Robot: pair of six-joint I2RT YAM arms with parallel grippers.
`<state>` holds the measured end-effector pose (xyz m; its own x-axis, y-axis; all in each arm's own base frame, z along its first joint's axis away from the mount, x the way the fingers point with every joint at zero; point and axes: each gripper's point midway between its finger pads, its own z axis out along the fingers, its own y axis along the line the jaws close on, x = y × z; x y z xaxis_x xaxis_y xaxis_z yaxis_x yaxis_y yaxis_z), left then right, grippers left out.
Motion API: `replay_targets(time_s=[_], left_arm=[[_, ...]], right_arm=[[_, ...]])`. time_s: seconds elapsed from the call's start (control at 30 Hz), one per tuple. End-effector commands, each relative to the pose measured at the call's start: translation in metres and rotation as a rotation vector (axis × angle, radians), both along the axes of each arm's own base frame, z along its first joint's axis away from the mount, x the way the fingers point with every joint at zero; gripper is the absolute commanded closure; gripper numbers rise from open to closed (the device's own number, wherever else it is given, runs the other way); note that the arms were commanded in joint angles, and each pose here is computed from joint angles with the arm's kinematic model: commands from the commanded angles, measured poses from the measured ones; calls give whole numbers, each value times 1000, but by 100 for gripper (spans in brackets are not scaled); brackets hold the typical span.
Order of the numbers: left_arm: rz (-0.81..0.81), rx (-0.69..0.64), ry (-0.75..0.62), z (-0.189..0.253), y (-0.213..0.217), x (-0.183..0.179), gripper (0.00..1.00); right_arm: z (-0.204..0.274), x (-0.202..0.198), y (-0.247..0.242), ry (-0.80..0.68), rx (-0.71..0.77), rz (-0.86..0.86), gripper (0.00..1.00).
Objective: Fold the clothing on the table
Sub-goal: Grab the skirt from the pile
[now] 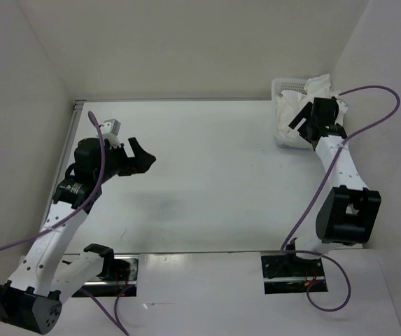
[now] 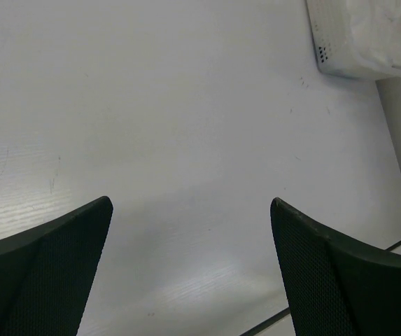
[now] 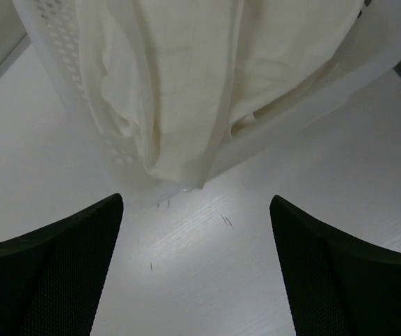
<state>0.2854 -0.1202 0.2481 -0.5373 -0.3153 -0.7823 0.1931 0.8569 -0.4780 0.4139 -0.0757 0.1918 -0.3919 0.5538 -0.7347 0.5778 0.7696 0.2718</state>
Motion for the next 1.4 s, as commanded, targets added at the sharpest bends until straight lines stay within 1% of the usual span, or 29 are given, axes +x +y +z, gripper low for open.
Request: replay_targets(time_s=[0.0, 0.03, 0.07, 0.1, 0.13, 0.17, 0.23, 0.3, 0.43, 0.6, 0.73, 0.87, 0.97, 1.0, 1.07, 1.1, 1.13, 1.2, 1.23, 1.27, 1.3, 1.33, 1.37], left_arm=[[-11, 4, -38, 4, -2, 3, 0], [-1, 10, -26, 1, 0, 2, 0], [11, 5, -32, 5, 1, 4, 0], [11, 4, -32, 5, 1, 4, 0], [11, 2, -41, 8, 1, 2, 0], [11, 2, -41, 8, 1, 2, 0], [11, 2, -41, 8, 1, 2, 0], [11, 2, -41, 8, 1, 2, 0], [8, 8, -54, 10, 2, 1, 0], [-14, 8, -56, 10, -1, 0, 0], [-14, 10, -47, 6, -1, -1, 0], [-14, 10, -47, 6, -1, -1, 0], [-6, 14, -48, 6, 1, 0, 0], [-6, 14, -48, 6, 1, 0, 0], [-6, 14, -48, 6, 1, 0, 0], [-6, 14, -48, 4, 1, -2, 0], [-6, 14, -48, 4, 1, -2, 0], [-2, 2, -64, 9, 1, -2, 0], [-2, 4, -55, 5, 1, -3, 0], [-2, 2, -64, 8, 1, -4, 0], [-2, 2, -64, 8, 1, -4, 0], [-12, -4, -72, 10, 0, -4, 0], [-12, -4, -72, 10, 0, -4, 0]], right_arm=[[29, 39, -24, -131, -33, -77, 12], [29, 46, -25, -138, -34, -77, 16], [33, 55, -27, -149, -35, -78, 25], [30, 61, -27, -143, -35, -77, 25], [14, 68, -28, -108, -21, -84, 34], [15, 75, -28, -114, -16, -77, 39], [3, 85, -27, -92, -7, -69, 49], [-1, 90, -29, -91, 3, -89, 49], [-21, 86, -30, -22, -33, -123, 49], [-44, 81, -47, 51, -95, -198, 48], [-52, 80, -52, 72, -112, -228, 46], [-75, 84, -51, 110, -102, -216, 46], [-73, 101, -37, 51, -42, -151, 46], [-73, 109, -25, 8, 7, -92, 56], [-59, 117, -12, -54, 43, -22, 72], [-46, 123, -6, -106, 59, 10, 85], [-34, 123, 1, -131, 79, 42, 100], [12, 115, 12, -242, 85, 75, 100], [40, 114, 21, -313, 76, 96, 100], [92, 99, 26, -413, 41, 97, 100], [114, 91, 32, -450, -1, 103, 100], [142, 83, 54, -495, -26, 140, 100], [178, 65, 63, -554, -50, 158, 100]])
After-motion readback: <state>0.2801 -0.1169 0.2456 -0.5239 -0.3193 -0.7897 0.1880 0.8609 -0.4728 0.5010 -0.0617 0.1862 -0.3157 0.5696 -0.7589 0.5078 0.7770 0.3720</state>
